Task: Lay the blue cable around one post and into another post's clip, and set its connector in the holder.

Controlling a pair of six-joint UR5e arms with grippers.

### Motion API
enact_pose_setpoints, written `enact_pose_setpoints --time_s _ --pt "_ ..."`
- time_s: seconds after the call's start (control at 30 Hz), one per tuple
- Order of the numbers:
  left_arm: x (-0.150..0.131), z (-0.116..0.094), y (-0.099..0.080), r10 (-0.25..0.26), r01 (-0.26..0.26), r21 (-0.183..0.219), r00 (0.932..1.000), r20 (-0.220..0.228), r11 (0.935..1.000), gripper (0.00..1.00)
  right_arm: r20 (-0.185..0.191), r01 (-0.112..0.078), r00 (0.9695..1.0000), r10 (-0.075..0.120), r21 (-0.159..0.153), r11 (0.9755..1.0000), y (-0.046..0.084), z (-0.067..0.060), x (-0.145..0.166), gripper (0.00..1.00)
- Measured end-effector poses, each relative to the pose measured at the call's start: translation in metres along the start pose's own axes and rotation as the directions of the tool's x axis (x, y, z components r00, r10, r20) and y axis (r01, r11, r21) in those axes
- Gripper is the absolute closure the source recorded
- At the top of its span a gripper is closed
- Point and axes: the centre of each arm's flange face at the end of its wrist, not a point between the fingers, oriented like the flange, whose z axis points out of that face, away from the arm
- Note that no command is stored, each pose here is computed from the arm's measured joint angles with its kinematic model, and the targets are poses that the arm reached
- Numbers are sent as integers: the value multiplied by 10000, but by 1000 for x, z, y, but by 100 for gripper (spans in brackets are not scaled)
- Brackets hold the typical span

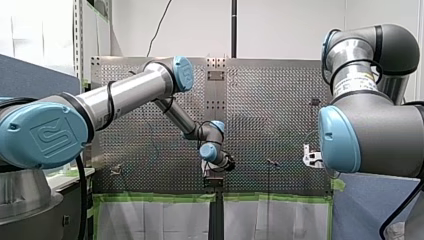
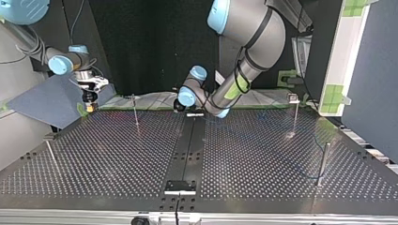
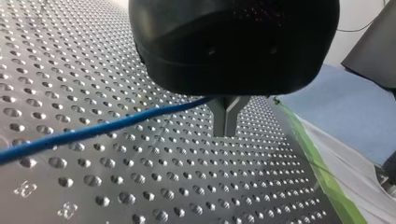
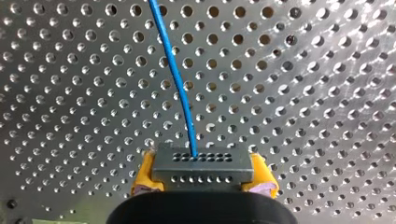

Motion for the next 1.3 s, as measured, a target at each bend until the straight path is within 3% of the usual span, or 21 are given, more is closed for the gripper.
enact_pose_setpoints --time_s 0.33,0.8,1.13,1.17,1.3 --pt "-5 3 7 -182 186 -156 9995 240 9997 100 -329 77 9994 -84 -227 9997 2 4 1 100" --pt "-10 4 15 -256 274 -419 9988 423 9987 100 -1030 -66 9947 -7 -697 9975 12 10 8 100" --pt "-8 3 14 -171 177 -259 9996 204 9995 100 -1079 -60 9942 -15 -692 9976 11 12 8 100" --pt "-7 3 13 -130 134 -235 9998 161 9996 91 -1066 -57 9943 -16 -681 9977 10 12 8 100" --pt "-4 1 5 138 -138 -102 9999 34 9999 82 -1017 -49 9948 -18 -659 9978 9 12 8 100"
